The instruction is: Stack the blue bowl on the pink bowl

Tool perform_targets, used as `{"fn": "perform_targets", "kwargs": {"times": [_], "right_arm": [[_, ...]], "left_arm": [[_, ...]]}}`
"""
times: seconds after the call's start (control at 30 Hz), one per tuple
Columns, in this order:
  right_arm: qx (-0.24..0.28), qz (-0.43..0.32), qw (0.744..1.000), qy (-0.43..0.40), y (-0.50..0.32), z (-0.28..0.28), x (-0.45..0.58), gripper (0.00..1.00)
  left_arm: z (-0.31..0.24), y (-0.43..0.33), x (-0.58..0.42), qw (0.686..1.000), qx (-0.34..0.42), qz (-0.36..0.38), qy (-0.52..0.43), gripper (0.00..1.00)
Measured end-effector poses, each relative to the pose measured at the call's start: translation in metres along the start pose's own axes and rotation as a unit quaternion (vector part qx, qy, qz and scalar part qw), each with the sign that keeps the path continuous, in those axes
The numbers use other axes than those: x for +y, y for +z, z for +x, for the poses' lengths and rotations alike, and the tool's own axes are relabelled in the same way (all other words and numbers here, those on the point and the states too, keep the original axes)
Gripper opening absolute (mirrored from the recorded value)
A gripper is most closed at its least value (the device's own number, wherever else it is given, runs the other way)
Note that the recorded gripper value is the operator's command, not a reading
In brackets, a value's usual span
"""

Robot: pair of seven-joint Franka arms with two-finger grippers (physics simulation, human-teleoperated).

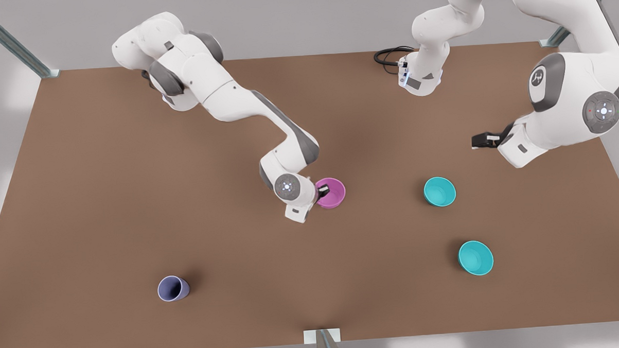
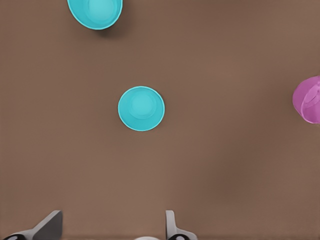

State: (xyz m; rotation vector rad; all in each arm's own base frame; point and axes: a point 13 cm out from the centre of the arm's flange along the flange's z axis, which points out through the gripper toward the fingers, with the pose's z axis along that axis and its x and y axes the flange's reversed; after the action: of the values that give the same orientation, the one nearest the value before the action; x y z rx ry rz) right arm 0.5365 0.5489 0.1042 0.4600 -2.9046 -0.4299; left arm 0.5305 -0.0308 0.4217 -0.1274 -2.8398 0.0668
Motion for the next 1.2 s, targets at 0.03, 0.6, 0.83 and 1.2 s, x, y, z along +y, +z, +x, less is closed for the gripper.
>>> {"fn": "perform_targets", "kwargs": {"times": [0.03, 0.6, 0.83, 1.2], "right_arm": [[0.001, -0.003, 1.000, 0.017, 0.014, 0.001, 0.003, 0.21], [-0.056, -0.031, 0.935, 0.349, -0.187, -0.068, -0.316, 1.00], [-0.129, 0.134, 0.941, 0.282, -0.533, 0.155, -0.392, 1.00], [-0.031, 0.161, 0.969, 0.185, -0.502, 0.194, -0.405, 1.00]], "left_arm": [[-0.001, 0.001, 0.001, 1.000, 0.001, 0.000, -0.001, 1.00], [-0.055, 0.196, 0.060, 0.992, 0.080, 0.067, -0.071, 1.00], [-0.094, 0.318, 0.056, 0.986, 0.027, 0.123, -0.108, 1.00], [-0.128, 0.336, 0.059, 0.988, -0.038, 0.118, -0.096, 0.21]]}}
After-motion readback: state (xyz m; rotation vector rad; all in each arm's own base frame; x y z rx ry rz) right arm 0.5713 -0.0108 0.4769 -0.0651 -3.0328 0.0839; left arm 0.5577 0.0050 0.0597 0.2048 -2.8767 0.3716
